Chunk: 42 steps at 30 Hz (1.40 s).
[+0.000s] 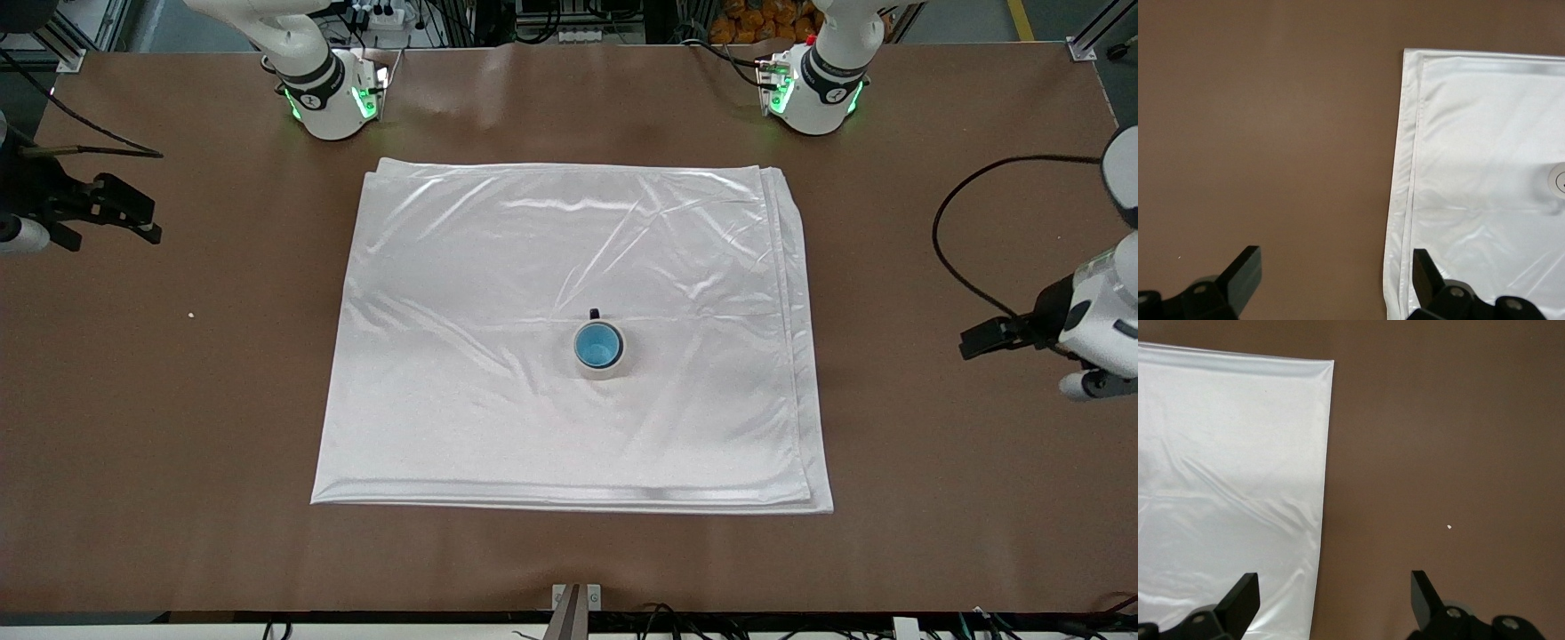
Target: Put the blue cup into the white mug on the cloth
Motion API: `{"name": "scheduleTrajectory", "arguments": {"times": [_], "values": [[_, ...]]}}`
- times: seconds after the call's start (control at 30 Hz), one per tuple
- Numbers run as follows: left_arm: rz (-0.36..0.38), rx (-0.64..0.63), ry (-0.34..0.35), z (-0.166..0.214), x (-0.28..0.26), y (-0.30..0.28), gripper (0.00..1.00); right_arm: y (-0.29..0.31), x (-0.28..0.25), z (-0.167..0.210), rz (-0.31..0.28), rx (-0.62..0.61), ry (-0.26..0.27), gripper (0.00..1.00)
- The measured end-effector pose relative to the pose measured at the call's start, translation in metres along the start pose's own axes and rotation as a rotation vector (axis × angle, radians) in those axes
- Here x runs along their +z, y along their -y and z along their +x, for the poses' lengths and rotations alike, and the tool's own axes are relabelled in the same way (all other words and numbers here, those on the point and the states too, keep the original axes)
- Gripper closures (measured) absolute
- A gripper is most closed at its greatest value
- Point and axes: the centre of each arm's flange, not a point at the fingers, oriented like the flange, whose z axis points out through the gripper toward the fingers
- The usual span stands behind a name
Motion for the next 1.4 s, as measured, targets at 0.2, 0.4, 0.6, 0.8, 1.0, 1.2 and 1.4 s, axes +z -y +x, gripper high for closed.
{"name": "scheduleTrajectory", "arguments": {"times": [0.2,0.4,0.6,0.8,1.0,1.2,1.4], "values": [[0.003,0.071,0.062,-0.016,-0.005,-0.002,0.0,0.0,0.0,0.0,0.0,0.0,0.0,0.0],[-0.004,0.211,0.097,-0.023,-0.006,-0.002,0.0,0.0,0.0,0.0,0.0,0.0,-0.001,0.0],[-0.008,0.228,0.105,-0.024,-0.005,-0.004,0.0,-0.001,0.0,0.0,0.0,0.001,-0.001,0.0],[-0.004,0.158,0.104,-0.024,-0.005,-0.004,0.0,-0.001,0.0,0.0,0.0,0.001,-0.001,0.0],[-0.002,0.156,0.097,-0.026,-0.009,-0.014,0.0,-0.001,0.0,0.0,0.0,0.002,-0.001,0.0],[0.001,0.122,0.085,-0.031,-0.016,-0.022,0.0,-0.002,0.0,0.0,0.002,0.004,-0.001,0.0],[0.002,0.108,0.088,-0.03,-0.015,-0.02,0.0,-0.002,0.0,0.0,0.003,0.005,-0.001,0.0]]}}
